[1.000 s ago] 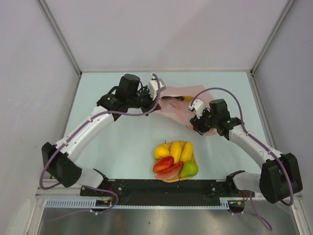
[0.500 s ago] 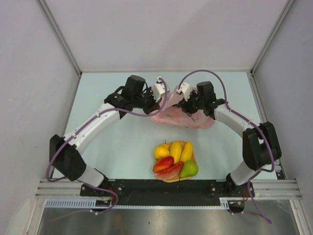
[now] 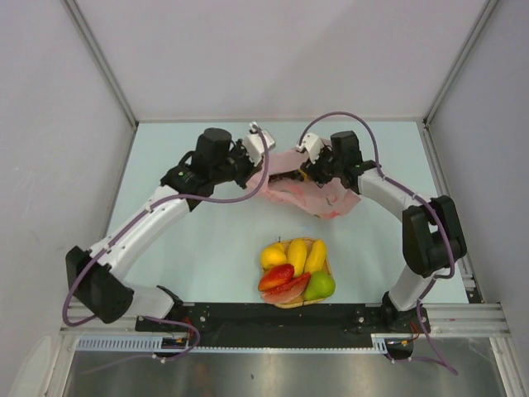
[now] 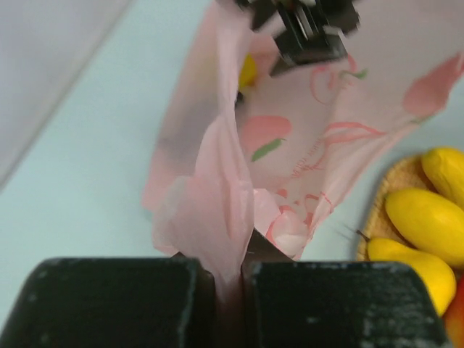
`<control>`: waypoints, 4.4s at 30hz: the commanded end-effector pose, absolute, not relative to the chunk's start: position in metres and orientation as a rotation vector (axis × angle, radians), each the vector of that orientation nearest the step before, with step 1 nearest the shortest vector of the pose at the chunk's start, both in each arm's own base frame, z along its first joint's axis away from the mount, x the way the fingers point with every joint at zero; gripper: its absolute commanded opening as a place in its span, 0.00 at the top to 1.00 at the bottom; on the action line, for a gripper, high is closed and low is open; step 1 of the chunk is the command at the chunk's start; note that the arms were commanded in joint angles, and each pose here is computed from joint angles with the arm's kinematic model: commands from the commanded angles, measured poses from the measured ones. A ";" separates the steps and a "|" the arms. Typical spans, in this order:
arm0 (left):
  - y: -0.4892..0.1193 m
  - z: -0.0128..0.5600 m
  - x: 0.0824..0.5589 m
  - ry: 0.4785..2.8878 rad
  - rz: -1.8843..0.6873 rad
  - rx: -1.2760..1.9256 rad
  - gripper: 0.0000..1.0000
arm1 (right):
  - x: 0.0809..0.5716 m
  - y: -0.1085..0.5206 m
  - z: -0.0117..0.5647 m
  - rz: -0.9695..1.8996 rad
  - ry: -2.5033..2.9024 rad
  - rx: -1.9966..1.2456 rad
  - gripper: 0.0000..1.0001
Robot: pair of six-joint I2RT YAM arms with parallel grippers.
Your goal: Take the fake fruits out of the plastic bag
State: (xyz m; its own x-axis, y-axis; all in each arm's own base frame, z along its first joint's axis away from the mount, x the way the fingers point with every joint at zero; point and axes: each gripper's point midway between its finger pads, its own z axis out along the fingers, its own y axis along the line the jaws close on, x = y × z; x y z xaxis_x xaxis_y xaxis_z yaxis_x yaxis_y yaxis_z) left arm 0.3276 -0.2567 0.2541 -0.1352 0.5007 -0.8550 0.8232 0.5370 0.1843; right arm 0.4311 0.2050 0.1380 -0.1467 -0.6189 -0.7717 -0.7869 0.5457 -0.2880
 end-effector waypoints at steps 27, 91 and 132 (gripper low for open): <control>-0.251 0.323 0.351 1.676 -0.393 0.805 0.99 | 0.427 0.210 0.204 -0.167 1.477 -1.321 0.13; -0.279 0.292 0.353 1.705 -0.498 0.939 1.00 | 0.510 0.221 0.105 0.222 1.843 -1.243 0.78; -0.245 0.238 0.288 1.819 -0.557 0.974 1.00 | 0.295 0.266 0.219 0.548 1.794 -1.301 0.01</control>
State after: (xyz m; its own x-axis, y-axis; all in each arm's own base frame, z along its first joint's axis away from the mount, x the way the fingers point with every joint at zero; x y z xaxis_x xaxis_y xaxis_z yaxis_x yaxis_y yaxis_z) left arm 0.2965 -0.2417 0.2207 -0.2632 0.4168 -0.8700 0.7988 0.5999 0.0457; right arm 0.2929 0.2728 0.2229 0.0054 -0.5750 -0.8181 -0.9329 0.2918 -0.2112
